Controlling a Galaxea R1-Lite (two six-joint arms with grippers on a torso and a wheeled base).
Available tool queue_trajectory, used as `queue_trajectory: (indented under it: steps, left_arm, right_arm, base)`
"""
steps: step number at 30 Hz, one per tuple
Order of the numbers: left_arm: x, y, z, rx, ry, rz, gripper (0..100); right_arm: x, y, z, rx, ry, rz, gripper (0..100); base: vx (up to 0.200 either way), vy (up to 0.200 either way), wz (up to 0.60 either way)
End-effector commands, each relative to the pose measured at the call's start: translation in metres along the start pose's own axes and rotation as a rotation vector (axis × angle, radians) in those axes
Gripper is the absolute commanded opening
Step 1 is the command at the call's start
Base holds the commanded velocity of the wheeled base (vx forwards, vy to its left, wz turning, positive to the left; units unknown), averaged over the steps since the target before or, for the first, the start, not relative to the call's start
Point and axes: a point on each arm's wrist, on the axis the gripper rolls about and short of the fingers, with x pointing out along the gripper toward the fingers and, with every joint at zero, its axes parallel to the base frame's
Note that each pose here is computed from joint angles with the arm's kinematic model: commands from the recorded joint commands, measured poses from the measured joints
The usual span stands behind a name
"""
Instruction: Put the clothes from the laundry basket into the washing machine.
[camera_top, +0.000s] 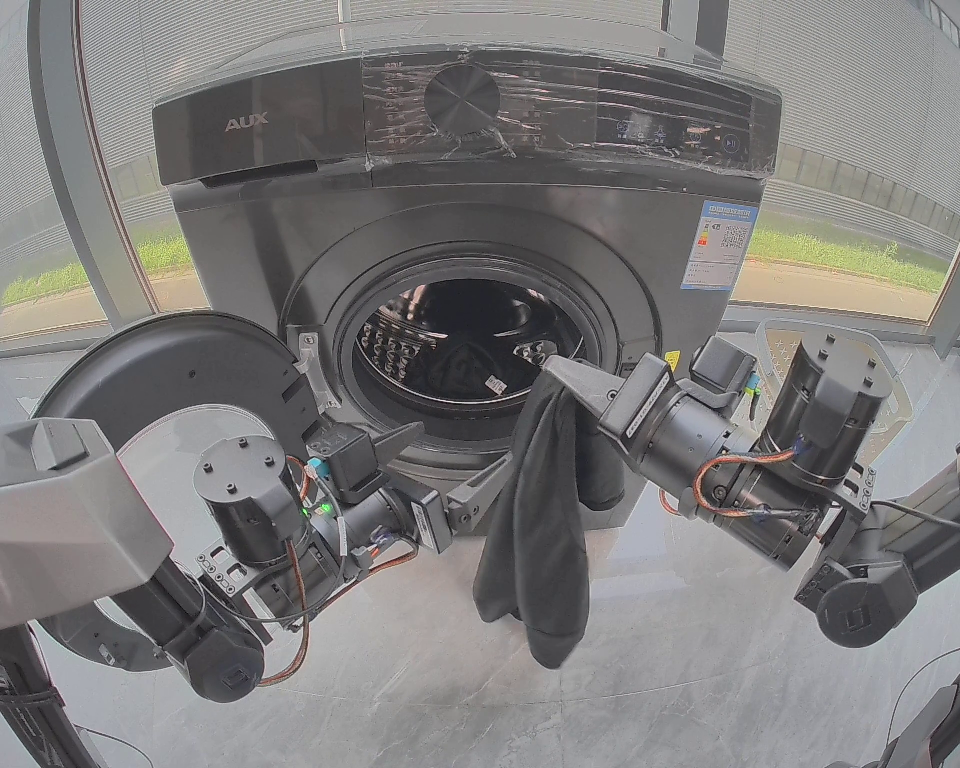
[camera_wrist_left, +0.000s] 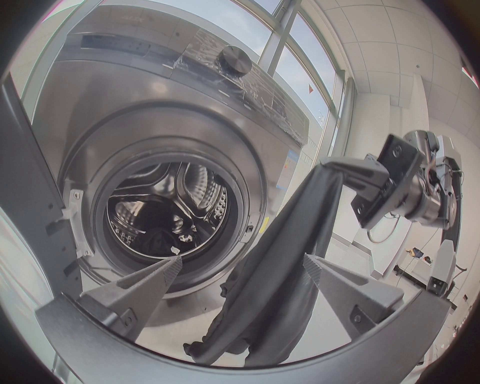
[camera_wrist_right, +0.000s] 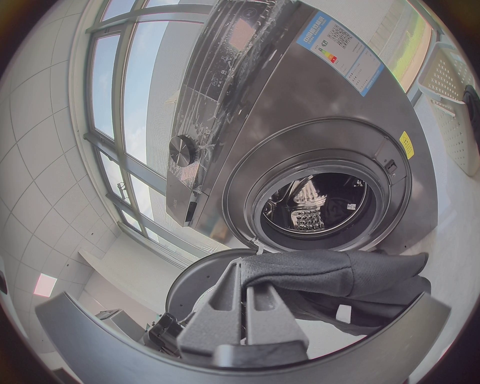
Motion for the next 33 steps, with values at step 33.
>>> queue_trajectory:
  steps: [33]
  left_arm:
    - [0.009, -0.008, -0.05, 0.037, 0.124, 0.01, 100]
  right_arm:
    - [0.031, 0.022, 0.017, -0.011, -0.098, -0.148, 0]
  base:
    - [0.0, 0.0, 0.0]
